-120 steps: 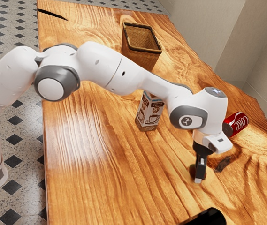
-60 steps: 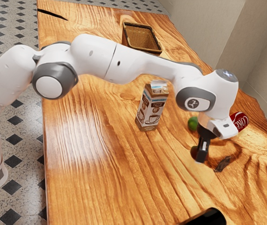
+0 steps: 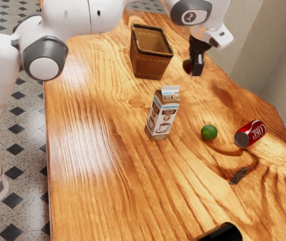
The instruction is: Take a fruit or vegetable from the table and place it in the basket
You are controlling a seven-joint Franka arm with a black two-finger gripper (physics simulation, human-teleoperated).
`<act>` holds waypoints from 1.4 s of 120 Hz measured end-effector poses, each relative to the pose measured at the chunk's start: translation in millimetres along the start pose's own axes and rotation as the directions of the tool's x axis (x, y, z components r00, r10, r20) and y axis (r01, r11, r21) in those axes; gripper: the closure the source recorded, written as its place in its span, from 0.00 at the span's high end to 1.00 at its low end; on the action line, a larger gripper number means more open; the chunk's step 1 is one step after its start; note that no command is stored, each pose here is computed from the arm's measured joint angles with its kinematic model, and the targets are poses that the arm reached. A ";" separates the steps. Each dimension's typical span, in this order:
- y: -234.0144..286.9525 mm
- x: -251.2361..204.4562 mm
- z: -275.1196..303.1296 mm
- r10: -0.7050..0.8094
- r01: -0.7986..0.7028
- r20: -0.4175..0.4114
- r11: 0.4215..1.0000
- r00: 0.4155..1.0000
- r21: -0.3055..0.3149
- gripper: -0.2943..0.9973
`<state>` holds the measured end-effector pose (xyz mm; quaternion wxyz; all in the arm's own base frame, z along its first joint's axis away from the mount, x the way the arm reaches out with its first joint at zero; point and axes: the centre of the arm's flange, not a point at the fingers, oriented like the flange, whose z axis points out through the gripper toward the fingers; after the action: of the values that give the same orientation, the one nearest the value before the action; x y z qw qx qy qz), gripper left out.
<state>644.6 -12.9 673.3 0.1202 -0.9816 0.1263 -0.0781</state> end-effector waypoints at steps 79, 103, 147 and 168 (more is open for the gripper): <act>-226.6 -100.7 -1.3 -0.382 0.385 -0.055 0.903 0.923 0.193 0.46; -229.1 -97.2 4.8 -0.386 0.394 -0.079 0.904 0.919 0.170 0.45; -229.0 -95.6 3.9 -0.383 0.394 -0.093 0.904 0.919 0.165 0.45; -229.3 -95.6 4.1 -0.383 0.394 -0.093 0.904 0.919 0.165 0.45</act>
<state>606.5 228.8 716.2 0.1867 -0.9694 -0.0757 -0.1402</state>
